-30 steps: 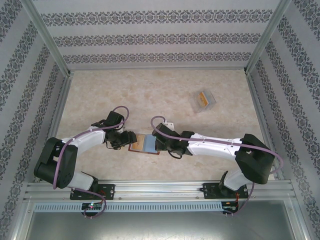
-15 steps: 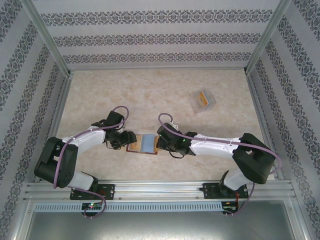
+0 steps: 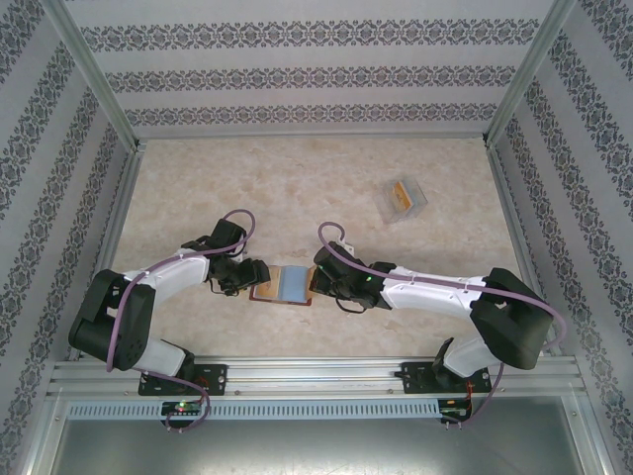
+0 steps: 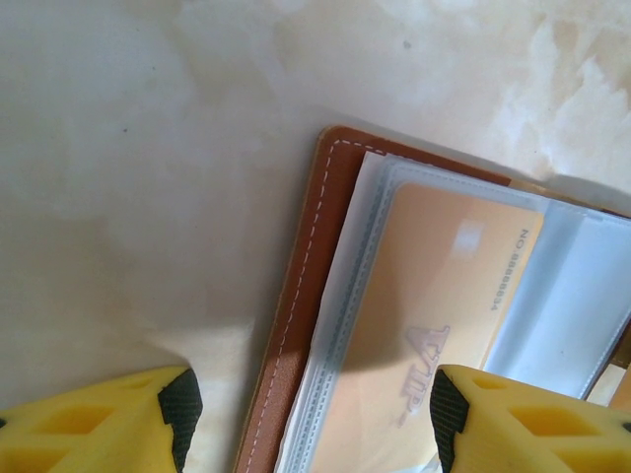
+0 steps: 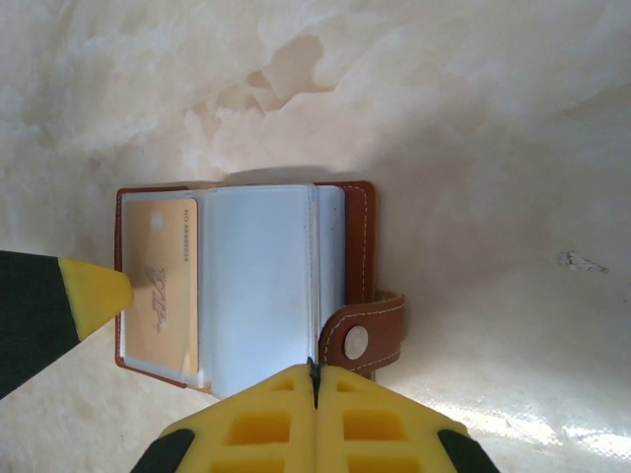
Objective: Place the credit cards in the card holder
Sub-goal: Flip over the card slot in the card holder.
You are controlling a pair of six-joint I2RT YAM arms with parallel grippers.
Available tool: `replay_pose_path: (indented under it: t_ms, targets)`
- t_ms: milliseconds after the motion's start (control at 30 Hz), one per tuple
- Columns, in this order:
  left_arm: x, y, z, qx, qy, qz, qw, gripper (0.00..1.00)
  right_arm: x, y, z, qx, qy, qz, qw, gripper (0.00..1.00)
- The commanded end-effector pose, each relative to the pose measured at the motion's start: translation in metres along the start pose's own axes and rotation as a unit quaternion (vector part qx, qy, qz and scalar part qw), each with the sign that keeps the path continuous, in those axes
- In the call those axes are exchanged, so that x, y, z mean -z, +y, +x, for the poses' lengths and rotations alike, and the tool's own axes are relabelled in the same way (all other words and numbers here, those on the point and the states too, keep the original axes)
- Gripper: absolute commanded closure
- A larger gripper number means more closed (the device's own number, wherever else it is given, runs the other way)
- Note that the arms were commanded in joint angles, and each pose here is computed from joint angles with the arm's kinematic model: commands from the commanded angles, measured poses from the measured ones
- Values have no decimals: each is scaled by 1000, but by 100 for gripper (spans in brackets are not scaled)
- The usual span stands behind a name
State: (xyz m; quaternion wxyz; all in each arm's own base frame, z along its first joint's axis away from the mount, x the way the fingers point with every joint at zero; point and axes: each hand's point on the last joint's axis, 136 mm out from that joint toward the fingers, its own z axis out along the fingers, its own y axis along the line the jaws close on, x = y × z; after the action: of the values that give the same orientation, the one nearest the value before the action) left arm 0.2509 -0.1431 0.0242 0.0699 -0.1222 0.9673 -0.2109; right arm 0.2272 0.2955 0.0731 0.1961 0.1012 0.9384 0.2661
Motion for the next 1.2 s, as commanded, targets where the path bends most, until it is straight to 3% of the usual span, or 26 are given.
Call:
replay_pose_path:
  t_ms: [0, 400, 867, 1167]
  targets:
    - [-12, -11, -2, -11, 5, 22, 1000, 34, -4, -4, 0, -11, -1, -1, 1000, 100]
    - [-13, -8, 0, -7, 5, 21, 1000, 36, -16, -7, 9, -18, 15, 1, 1000, 100]
    - [-13, -4, 0, -3, 5, 8, 1000, 38, -5, -21, 8, -13, -10, 21, 1000, 100]
    - [-14, -3, 0, 1, 5, 8, 1000, 38, -9, -8, 9, -14, -6, -2, 1000, 100]
